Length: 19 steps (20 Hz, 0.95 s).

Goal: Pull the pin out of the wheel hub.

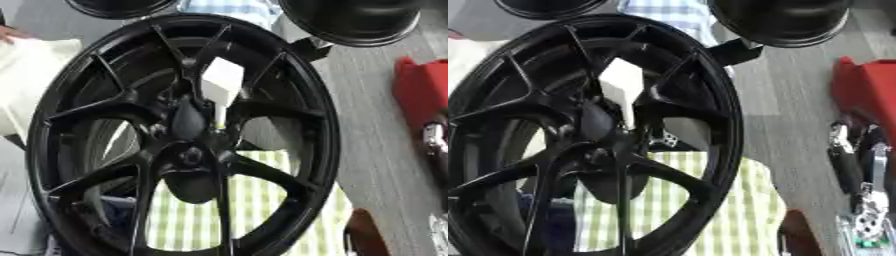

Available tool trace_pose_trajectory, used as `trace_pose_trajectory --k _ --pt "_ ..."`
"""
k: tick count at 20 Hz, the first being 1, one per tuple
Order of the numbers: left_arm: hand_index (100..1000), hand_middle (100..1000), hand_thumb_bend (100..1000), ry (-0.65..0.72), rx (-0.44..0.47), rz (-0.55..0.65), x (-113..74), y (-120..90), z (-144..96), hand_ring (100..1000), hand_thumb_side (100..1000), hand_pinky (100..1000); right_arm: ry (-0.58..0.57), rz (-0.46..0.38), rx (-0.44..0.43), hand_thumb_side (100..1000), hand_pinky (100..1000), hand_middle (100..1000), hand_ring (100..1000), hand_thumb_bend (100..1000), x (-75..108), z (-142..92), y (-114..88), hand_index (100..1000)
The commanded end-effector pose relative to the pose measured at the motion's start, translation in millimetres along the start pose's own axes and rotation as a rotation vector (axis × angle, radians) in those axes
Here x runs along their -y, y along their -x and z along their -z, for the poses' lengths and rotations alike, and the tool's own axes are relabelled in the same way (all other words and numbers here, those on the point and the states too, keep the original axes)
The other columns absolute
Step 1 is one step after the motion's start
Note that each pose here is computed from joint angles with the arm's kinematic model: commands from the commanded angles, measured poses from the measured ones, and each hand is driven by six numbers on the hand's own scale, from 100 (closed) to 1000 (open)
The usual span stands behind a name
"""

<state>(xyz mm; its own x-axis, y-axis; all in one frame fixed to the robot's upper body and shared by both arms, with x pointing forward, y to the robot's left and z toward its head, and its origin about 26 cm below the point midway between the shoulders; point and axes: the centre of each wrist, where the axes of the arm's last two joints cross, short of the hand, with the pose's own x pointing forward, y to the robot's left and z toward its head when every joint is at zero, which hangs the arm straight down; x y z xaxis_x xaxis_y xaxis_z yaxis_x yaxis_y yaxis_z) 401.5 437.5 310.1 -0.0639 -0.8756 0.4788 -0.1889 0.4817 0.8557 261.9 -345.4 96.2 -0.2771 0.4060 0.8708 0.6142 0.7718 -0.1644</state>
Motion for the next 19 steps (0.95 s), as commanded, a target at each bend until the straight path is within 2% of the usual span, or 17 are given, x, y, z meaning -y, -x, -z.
trace_pose_trajectory --k 1,4,6,8,10,12,14,16,17,19 --pt "810 654 100 -0.064 0.021 0.0 -19.7 -9 -3 692 619 772 0.007 0.004 0.028 647 738 535 624 100 3.6 4 -7 854" --pt "800 626 100 -0.071 0.033 -0.025 -18.8 -12 -2 667 639 745 0.005 0.004 0.028 646 738 535 624 100 3.3 4 -7 854" --pt "793 597 100 -0.072 0.081 -0.082 -17.0 -19 -2 636 656 709 0.005 0.004 0.027 647 738 535 624 100 3.2 4 -7 854" --pt "784 568 100 -0.085 0.19 -0.182 -12.4 -35 -4 607 638 674 0.003 0.005 0.027 645 738 535 624 100 2.7 4 -7 854" --pt "777 554 100 -0.108 0.332 -0.318 -3.1 -58 -9 591 578 654 0.001 0.007 0.029 643 737 535 624 100 2.1 3 -7 854" --pt "770 548 100 -0.11 0.444 -0.454 14.3 -80 -13 585 602 644 0.0 0.012 0.03 641 737 535 623 100 1.2 4 -8 854" --pt "771 552 100 -0.087 0.51 -0.582 37.5 -97 -16 588 633 644 -0.001 0.021 0.032 638 736 535 623 100 0.0 4 -8 854" --pt "774 555 100 -0.058 0.532 -0.688 63.5 -107 -19 590 716 645 -0.001 0.03 0.033 637 736 535 623 100 -1.1 4 -9 854" --pt "776 560 100 -0.045 0.527 -0.735 75.5 -109 -20 594 785 649 -0.001 0.034 0.033 637 736 535 623 100 -1.7 4 -9 854" --pt "778 570 104 -0.028 0.499 -0.829 100.9 -109 -21 604 834 655 0.0 0.042 0.032 638 736 535 623 100 -2.8 5 -8 854"
